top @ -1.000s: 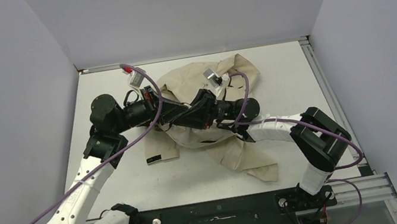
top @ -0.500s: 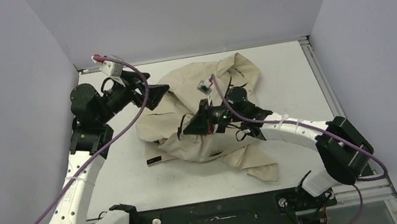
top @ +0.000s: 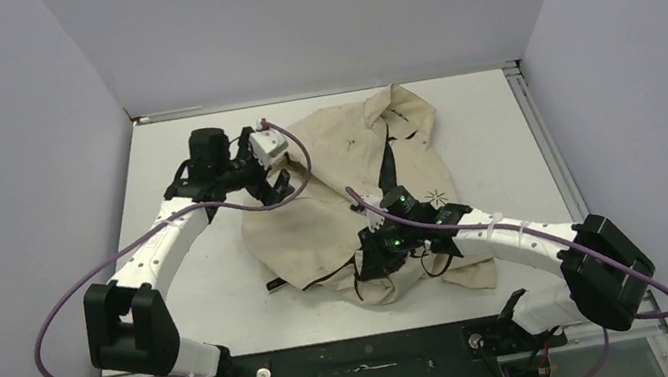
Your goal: Zip up the jacket
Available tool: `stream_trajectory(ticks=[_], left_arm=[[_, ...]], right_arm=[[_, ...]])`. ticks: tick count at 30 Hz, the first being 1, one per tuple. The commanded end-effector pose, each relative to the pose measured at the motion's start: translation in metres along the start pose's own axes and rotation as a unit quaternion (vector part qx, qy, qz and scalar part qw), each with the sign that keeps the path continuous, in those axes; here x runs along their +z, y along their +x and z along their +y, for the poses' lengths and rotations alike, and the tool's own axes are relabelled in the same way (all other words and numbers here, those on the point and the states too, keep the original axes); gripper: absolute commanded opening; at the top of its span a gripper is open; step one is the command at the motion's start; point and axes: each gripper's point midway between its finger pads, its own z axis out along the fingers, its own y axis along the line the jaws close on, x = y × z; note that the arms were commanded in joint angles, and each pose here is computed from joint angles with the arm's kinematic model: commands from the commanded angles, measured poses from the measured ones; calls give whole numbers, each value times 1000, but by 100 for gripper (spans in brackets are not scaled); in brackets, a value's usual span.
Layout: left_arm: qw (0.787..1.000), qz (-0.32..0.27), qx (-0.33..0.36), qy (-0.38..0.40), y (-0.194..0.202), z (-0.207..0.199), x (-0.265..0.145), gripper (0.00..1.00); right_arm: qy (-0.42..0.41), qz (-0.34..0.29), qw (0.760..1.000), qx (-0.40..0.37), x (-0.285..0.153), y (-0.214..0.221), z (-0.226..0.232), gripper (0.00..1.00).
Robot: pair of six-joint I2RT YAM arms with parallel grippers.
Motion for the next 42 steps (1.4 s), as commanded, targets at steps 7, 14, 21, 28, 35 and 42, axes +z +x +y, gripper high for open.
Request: stream_trajectory(ticks=[7,14,21,28,35,42], left_arm=[[972,48,195,120,23,-34,47,96],[956,57,189,217,26,-66,53,96],[848,104,255,452,80,-160,-33,96],[799,74,317,505,104,-197,-64,96],[830,18,365,422,120,-201,-40,96],[884,-72,382,261,93,-195,6,98]], right_arm=[[122,9,988,93,-16,43,-39,5],[128,-19,985,112,-35,37,-42,5],[117,-19,987,111,-39,33,-44,5],[108,-25,988,105,-28,23,-47,5],[90,-54,988,112,-29,0,-53,5],[86,-67,987,117,-35,-9,-58,5]])
